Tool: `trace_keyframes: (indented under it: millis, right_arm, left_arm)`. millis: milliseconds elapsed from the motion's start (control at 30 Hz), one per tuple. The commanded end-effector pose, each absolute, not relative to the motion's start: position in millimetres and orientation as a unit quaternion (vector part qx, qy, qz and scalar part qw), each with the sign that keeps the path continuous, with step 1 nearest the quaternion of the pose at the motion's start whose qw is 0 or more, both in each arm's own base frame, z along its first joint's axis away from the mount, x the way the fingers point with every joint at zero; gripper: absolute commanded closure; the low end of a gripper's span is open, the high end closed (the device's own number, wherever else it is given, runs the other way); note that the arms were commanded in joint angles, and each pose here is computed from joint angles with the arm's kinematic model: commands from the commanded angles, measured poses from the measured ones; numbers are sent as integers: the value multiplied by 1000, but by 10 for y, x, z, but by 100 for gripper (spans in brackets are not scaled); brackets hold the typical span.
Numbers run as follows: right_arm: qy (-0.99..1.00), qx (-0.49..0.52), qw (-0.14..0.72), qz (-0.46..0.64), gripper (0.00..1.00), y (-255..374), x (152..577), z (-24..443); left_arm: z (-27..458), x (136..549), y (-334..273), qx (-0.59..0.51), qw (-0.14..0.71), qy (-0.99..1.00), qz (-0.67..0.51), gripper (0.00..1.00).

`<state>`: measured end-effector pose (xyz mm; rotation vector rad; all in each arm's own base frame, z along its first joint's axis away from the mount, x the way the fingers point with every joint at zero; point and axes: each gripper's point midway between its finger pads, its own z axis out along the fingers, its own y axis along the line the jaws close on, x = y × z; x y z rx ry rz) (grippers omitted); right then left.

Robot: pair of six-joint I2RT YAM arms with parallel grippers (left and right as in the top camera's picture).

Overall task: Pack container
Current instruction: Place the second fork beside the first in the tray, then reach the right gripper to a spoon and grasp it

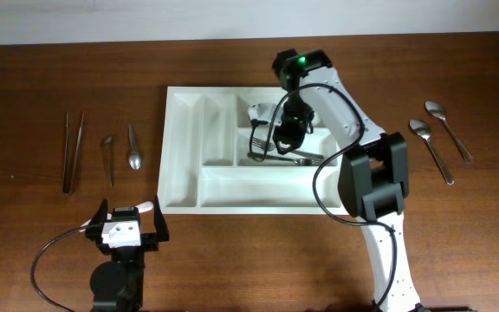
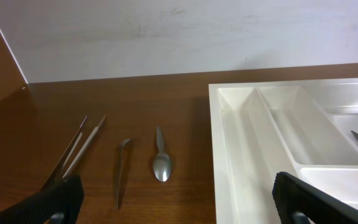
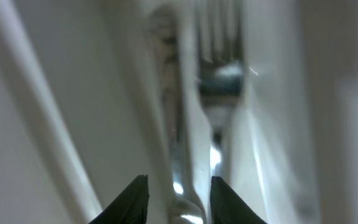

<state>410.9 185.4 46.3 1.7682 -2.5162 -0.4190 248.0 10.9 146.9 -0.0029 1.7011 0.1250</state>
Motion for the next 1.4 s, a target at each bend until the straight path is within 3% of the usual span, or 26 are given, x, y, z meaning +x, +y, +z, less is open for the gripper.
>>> trace_keyframes:
  millis: [0,167,333,833,1367]
  right_arm:
    - [-843,525,-32,-117,67,1644,4368,851]
    - [-902,424,-71,-47,66,904,4639,1374]
    - [-931,351,-92,-37,65,205,4727,1531]
    - [-980,181,-73,-35,64,-1381,4556,849]
    - [-985,160,-50,-47,65,-1702,4262,193]
  left_arm:
    - [1457,2480,106,7,658,751,59,1]
    - [1457,2480,106,7,658,751,59,1]
    - [1457,2480,106,7,658,751,59,1]
    - [1457,2480,106,7,658,751,59,1]
    - [1457,2480,106,7,658,751,59,1]
